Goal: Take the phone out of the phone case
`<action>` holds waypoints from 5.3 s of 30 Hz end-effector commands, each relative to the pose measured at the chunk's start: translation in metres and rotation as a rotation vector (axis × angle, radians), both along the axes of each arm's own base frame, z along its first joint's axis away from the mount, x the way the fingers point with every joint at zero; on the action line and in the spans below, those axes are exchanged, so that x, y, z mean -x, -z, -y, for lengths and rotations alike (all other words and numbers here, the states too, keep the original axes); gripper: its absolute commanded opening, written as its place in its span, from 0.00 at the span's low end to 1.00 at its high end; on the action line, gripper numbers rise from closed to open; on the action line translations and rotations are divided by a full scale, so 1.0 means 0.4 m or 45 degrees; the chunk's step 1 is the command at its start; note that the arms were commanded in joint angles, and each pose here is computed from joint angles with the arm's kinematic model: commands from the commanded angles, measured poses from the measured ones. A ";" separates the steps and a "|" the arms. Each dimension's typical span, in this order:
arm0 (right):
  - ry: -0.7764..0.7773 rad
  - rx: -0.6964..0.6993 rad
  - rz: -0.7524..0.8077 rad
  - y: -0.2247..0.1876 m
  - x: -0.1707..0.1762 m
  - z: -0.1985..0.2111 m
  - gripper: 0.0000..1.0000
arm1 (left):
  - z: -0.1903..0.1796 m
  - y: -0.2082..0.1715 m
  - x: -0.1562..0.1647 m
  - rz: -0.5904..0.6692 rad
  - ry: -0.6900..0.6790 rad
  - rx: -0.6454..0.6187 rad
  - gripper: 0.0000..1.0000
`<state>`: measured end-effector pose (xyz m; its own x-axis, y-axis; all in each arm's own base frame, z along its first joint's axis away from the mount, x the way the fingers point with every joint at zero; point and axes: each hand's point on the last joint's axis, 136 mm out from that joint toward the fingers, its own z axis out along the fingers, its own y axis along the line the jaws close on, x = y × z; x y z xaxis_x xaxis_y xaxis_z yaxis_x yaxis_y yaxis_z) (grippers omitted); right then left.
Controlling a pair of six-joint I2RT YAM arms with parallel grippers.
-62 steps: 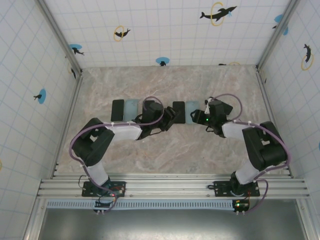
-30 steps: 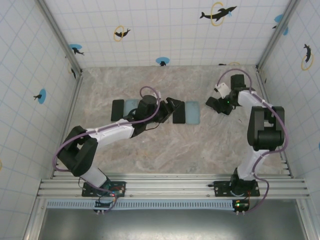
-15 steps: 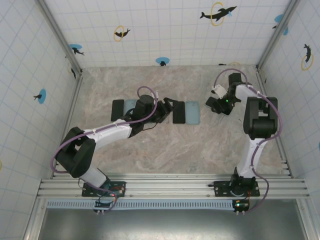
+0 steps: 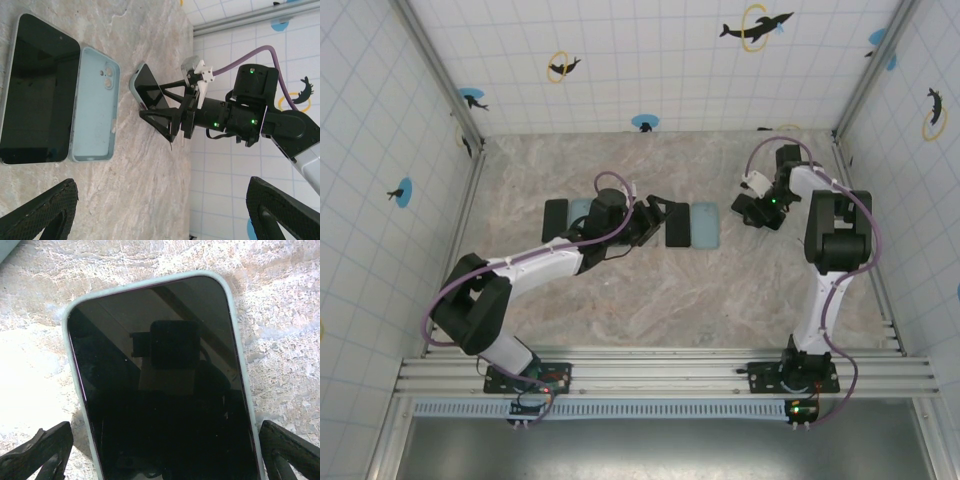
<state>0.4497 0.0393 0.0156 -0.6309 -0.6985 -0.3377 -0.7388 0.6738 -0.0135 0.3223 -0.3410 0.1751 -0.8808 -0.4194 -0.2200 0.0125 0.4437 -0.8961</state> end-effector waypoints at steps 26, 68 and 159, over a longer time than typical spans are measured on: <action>0.054 0.054 0.087 -0.073 0.026 0.007 0.54 | 0.032 0.011 -0.023 -0.003 0.059 -0.013 0.88; -0.386 -0.607 0.523 -0.464 0.286 -0.374 0.51 | 0.180 -0.057 -0.092 0.103 0.423 -0.085 0.26; 0.929 -2.492 0.295 -0.826 0.260 -0.375 0.20 | 0.095 -0.426 -0.086 0.314 -0.293 0.812 0.05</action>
